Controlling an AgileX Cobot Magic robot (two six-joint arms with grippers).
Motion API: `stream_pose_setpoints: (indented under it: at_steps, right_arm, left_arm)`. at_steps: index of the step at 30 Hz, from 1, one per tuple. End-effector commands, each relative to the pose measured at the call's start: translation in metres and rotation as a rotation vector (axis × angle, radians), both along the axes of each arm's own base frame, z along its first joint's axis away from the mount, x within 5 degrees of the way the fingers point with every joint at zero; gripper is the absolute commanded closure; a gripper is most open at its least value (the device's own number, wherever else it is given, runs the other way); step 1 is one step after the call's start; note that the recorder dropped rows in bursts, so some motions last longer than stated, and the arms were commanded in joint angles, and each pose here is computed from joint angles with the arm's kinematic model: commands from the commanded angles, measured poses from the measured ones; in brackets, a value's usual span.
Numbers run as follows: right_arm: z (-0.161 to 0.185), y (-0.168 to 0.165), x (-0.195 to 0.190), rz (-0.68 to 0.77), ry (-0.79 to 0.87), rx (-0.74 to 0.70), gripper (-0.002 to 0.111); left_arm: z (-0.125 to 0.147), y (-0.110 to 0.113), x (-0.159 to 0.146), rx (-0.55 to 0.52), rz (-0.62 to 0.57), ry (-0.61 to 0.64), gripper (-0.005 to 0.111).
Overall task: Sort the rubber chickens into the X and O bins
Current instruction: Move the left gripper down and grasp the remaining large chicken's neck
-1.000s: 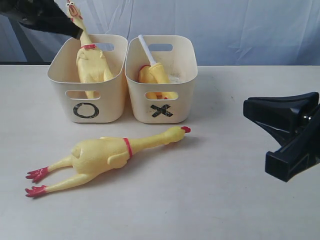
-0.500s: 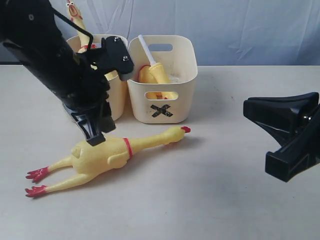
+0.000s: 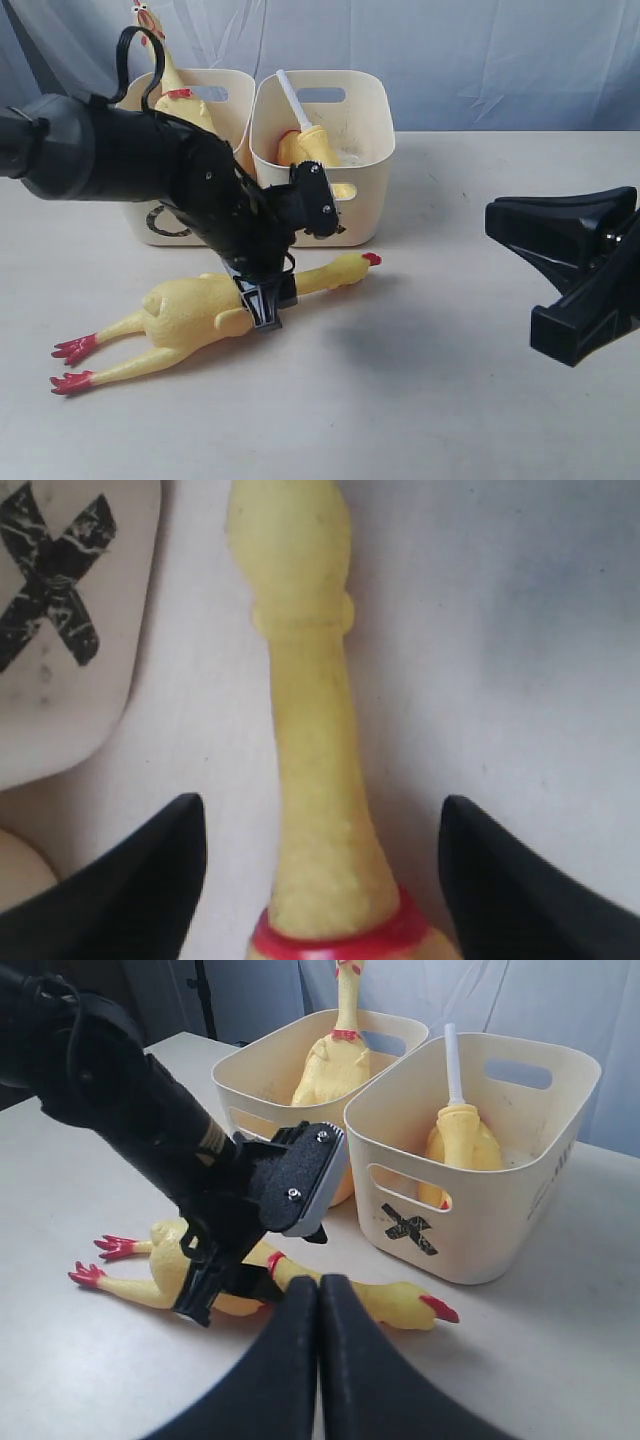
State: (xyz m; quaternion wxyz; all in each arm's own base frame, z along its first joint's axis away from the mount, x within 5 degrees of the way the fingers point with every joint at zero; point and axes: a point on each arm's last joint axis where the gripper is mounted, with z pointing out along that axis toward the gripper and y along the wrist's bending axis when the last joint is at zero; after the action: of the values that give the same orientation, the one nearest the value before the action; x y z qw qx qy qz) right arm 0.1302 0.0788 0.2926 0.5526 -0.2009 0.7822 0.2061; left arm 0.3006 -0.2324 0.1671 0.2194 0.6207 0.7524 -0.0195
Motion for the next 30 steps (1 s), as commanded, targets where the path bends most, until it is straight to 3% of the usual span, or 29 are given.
stream_pose_setpoints:
  at_steps: [1,9,16,23,30]
  right_arm:
    - [-0.001,-0.001,-0.001,-0.001,0.008,0.002,0.108]
    - [-0.001,-0.001,-0.001,-0.001,0.008,0.002,0.108]
    - [-0.001,-0.001,-0.001,0.0,0.01,0.001,0.108]
    - [-0.001,-0.001,-0.001,0.0,0.01,0.001,0.108]
    - [-0.001,-0.001,-0.001,0.0,0.01,0.001,0.108]
  left_arm:
    - [-0.009,-0.005,0.004,-0.015,-0.004,-0.037,0.044]
    - [-0.026,-0.005,0.004,0.018,-0.006,0.008,0.045]
    - [-0.037,-0.004,0.003,0.04,-0.002,0.05,0.07]
    - [-0.037,-0.004,0.003,0.045,-0.006,0.049,0.104]
    - [-0.032,-0.003,-0.001,0.06,0.083,0.154,0.107]
